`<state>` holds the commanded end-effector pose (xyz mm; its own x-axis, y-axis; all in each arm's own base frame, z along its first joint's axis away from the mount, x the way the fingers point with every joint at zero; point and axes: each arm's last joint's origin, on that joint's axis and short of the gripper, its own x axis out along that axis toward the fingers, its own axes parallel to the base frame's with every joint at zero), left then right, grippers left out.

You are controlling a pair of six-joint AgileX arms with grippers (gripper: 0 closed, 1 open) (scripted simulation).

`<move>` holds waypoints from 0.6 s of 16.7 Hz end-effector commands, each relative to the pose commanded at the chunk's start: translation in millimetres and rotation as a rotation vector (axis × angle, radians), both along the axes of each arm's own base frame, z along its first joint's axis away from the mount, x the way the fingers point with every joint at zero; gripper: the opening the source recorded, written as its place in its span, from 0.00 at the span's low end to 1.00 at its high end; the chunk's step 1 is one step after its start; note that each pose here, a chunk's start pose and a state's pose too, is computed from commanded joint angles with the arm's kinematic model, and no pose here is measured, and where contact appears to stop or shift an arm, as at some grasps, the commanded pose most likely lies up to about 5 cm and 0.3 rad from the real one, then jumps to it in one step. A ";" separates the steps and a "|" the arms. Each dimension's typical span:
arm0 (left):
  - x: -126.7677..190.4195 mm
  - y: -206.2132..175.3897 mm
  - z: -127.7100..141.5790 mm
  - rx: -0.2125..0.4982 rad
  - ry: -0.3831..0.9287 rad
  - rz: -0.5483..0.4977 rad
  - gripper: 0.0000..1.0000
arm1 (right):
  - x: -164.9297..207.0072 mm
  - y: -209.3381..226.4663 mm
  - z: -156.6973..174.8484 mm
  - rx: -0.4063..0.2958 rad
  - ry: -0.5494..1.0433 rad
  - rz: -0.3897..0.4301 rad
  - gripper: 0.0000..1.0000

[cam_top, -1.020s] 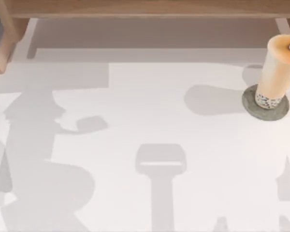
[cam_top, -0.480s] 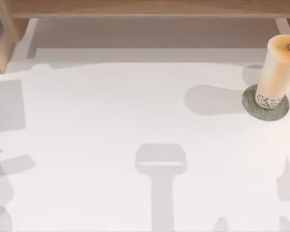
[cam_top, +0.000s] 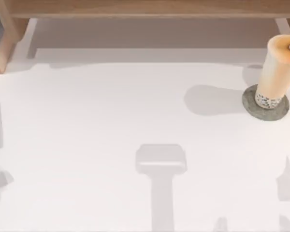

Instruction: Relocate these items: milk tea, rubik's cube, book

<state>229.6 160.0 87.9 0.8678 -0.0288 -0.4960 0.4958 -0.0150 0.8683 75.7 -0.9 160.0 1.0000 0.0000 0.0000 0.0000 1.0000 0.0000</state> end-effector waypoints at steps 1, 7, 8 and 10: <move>-0.3 -0.5 -0.7 0.000 0.002 -0.002 0.00 | 0.0 0.0 0.0 0.000 0.000 0.000 1.00; 2.4 1.7 2.3 0.011 -0.012 0.000 0.00 | 0.0 0.0 0.0 0.000 0.000 0.000 1.00; 3.2 0.7 0.1 0.006 -0.006 0.000 0.00 | 0.0 0.0 0.0 0.000 0.000 0.000 1.00; 4.3 -0.6 -2.7 0.000 0.002 -0.002 0.00 | 0.0 0.0 0.0 0.000 0.000 0.000 1.00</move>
